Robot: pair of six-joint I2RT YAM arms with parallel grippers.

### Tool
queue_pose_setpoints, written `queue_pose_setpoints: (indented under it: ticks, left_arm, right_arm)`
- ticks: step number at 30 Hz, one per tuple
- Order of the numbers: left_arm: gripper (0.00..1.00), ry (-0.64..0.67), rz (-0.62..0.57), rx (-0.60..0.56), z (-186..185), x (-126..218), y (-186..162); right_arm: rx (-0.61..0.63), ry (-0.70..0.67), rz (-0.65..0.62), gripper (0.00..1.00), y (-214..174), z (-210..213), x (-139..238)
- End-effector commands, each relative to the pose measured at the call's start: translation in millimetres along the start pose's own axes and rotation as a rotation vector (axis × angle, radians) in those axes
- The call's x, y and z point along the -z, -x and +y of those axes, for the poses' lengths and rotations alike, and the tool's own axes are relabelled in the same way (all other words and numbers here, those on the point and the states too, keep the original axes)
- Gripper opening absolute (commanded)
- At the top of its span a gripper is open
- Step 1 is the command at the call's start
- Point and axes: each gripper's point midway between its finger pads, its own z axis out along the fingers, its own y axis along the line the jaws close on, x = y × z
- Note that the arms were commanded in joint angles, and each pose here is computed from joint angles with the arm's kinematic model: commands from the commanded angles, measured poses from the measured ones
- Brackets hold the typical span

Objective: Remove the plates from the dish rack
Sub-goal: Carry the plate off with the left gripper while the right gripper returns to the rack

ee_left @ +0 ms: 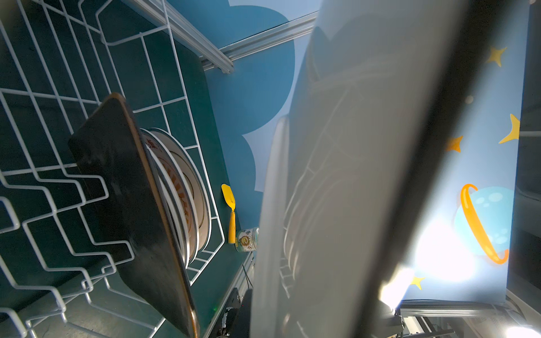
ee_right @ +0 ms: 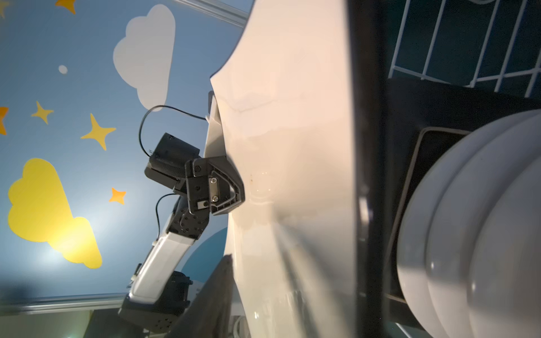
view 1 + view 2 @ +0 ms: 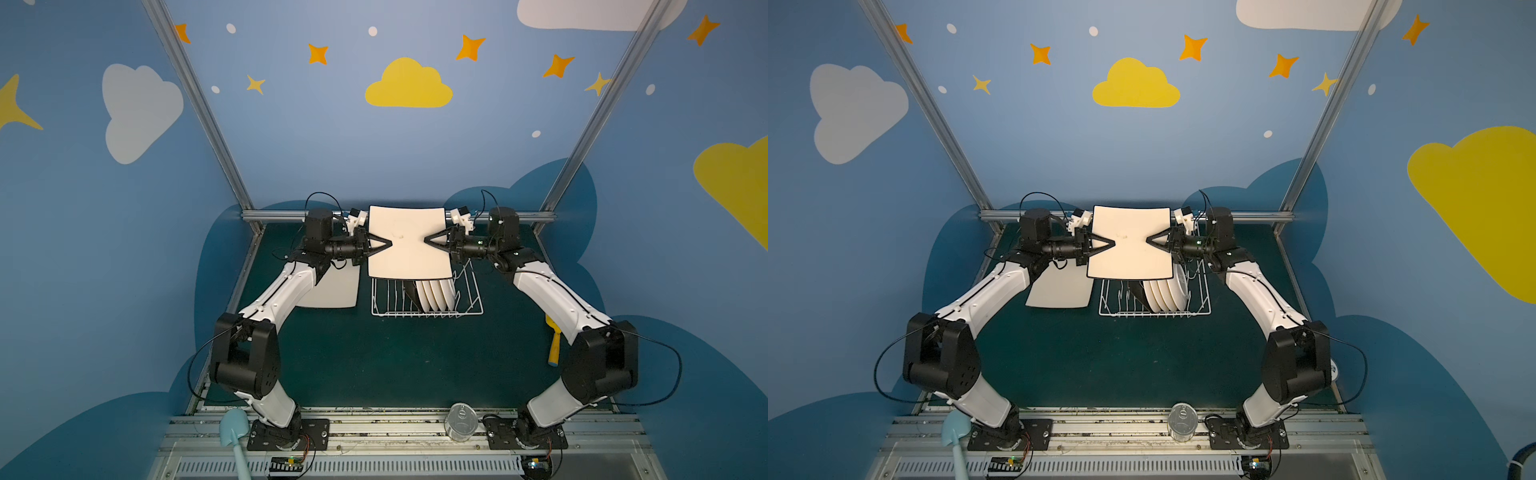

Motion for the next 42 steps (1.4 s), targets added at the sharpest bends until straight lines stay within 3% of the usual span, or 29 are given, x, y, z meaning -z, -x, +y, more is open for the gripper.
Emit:
queue_pose_setpoints:
  ticks: [1, 3, 7, 16, 23, 35, 42]
  left_arm:
    - [0.03, -0.045, -0.02, -0.095, -26, 8, 4]
    - [0.03, -0.047, -0.026, -0.097, -27, 11, 6]
    - [0.03, -0.047, -0.043, -0.106, -32, 20, 10]
    - [0.03, -0.015, -0.086, -0.167, -46, 55, 22]
    - [0.03, 0.1, -0.161, -0.232, -53, 96, 29]
    - [0.03, 0.307, -0.261, -0.265, -29, 188, 44]
    - [0.03, 0.493, -0.209, -0.284, -1, 209, 43]
  right_arm:
    - [0.112, 0.045, -0.037, 0.69, 5, 35, 9]
    - [0.122, 0.031, -0.042, 0.82, 5, 34, 10]
    - [0.171, -0.034, -0.052, 0.88, 3, 33, 15]
    - [0.353, -0.168, -0.081, 0.89, -9, 38, 32]
    - [0.55, -0.211, -0.081, 0.89, -28, 55, 24]
    - [0.716, -0.278, 0.09, 0.89, -76, 46, -8]
    - [0.785, -0.368, 0.188, 0.89, -98, 34, -19]
